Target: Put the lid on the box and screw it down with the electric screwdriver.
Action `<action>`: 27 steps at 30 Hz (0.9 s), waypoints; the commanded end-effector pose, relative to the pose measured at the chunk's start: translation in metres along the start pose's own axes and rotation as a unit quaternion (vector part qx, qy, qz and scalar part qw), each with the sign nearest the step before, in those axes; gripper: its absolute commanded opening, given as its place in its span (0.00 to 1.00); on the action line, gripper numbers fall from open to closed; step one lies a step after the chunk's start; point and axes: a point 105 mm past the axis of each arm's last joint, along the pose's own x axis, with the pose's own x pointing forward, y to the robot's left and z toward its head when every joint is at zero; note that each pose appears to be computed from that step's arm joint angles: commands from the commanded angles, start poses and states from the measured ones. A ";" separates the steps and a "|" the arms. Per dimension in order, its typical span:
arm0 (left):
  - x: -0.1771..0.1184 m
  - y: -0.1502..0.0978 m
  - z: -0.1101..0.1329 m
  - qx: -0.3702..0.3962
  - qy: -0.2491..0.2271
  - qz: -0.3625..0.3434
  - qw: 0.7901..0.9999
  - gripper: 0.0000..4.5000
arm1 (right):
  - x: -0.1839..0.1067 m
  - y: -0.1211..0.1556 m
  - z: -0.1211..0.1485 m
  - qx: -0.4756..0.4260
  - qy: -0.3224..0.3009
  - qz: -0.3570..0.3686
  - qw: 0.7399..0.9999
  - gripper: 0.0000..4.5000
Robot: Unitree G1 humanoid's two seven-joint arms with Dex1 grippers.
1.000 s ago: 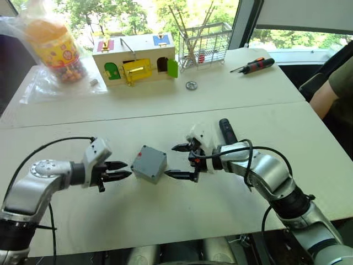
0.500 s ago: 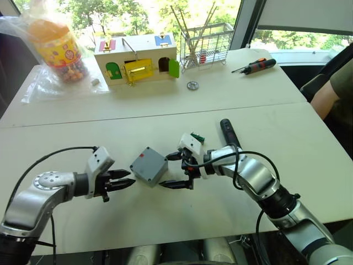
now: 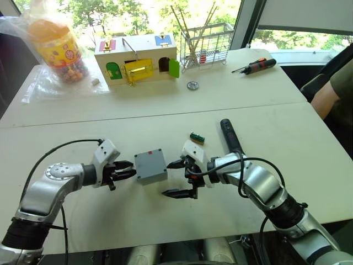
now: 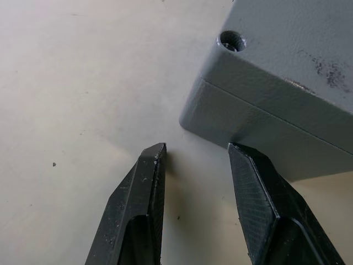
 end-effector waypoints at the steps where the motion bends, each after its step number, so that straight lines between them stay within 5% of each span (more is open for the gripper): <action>1: 0.005 0.000 0.014 0.029 -0.024 -0.003 0.999 0.40 | 0.002 0.011 0.018 -0.018 -0.032 0.018 0.999 0.99; 12: 0.000 -0.002 0.015 0.028 -0.023 -0.008 0.999 0.40 | -0.007 0.002 0.019 -0.016 -0.032 -0.004 0.999 0.99; 16: -0.029 0.006 0.019 0.038 0.005 -0.013 0.999 0.40 | -0.047 -0.015 0.041 -0.025 -0.072 -0.044 0.996 0.99; 20: -0.046 0.013 0.059 0.056 -0.033 -0.016 0.998 0.40 | -0.092 -0.041 0.054 0.030 -0.149 -0.088 0.984 0.99; 27: -0.017 -0.023 0.105 0.091 -0.087 -0.096 0.987 0.40 | -0.107 -0.106 0.012 0.036 -0.101 -0.233 0.967 0.94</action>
